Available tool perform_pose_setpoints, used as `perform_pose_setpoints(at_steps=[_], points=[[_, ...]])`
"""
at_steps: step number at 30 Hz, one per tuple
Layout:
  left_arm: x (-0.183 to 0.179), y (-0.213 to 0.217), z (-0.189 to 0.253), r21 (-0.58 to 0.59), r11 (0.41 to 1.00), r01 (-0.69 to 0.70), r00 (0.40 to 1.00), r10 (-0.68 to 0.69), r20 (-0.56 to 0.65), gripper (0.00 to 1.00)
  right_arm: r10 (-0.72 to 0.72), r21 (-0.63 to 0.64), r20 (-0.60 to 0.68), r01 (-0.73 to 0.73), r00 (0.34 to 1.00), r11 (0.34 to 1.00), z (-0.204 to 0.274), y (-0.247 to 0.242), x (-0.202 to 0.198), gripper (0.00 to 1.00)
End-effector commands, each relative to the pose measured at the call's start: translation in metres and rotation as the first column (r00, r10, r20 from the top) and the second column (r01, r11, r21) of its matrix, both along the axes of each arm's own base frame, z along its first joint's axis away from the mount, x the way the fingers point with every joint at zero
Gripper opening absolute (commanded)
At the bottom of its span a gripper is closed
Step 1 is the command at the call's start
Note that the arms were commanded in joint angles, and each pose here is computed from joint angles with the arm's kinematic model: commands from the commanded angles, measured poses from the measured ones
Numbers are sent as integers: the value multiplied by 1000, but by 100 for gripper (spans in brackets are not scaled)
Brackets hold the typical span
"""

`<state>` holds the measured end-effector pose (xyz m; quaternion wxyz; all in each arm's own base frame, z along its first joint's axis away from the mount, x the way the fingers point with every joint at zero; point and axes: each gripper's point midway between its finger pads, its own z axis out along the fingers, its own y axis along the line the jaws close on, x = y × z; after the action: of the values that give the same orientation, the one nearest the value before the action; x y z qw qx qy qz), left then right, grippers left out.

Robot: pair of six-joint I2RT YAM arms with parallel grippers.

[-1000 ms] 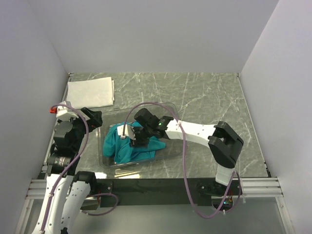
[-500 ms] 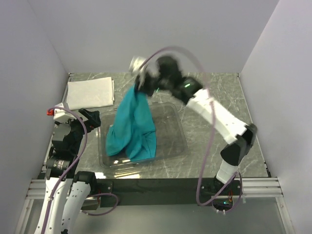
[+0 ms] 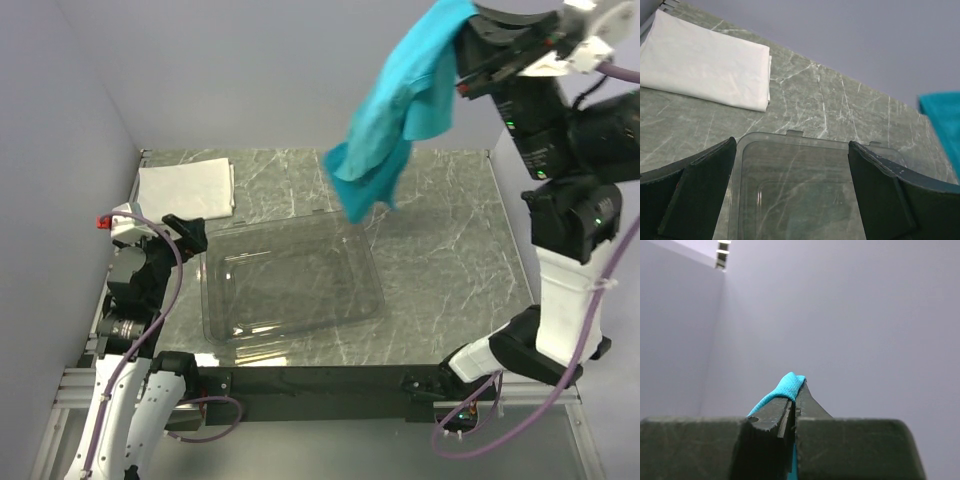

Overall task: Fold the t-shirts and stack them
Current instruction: Move the tshirt to the center of the board

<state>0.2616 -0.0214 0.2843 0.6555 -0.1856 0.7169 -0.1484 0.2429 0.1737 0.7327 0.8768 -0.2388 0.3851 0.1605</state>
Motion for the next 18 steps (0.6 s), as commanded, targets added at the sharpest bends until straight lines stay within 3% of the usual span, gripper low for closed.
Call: perform_pose_setpoints(at_steps=[1,6,9,10,12,13,15,16,18], points=[[8,-4,12,21,999,25,999,-26,47,99,-147,28,-19,147,989,989,0,-24,14,0],[12,-6,11,27,999,35,998,-36,52,99,-220,-34,-94,218,971,975,-31,-40,20,0],[13,-7,9,29,999,39,998,-41,50,99,-272,-101,-188,257,944,961,-75,-51,36,0],[13,-7,9,29,999,39,998,-41,50,99,-287,-155,-253,254,924,955,-110,-47,55,0],[14,-7,8,28,999,42,998,-44,50,99,-318,-162,-292,281,902,946,-132,-65,54,0],[14,-7,7,28,999,43,998,-44,47,99,-318,-204,-363,258,876,944,-171,-62,69,0],[15,-8,5,26,999,47,998,-48,44,99,-325,-232,-383,251,865,940,-196,-71,62,0],[15,-8,3,26,999,47,998,-48,39,99,-356,-292,-442,242,824,925,-242,-75,74,0],[16,-9,3,29,998,51,998,-52,36,99,-336,-349,-439,186,834,919,-273,-74,58,0]])
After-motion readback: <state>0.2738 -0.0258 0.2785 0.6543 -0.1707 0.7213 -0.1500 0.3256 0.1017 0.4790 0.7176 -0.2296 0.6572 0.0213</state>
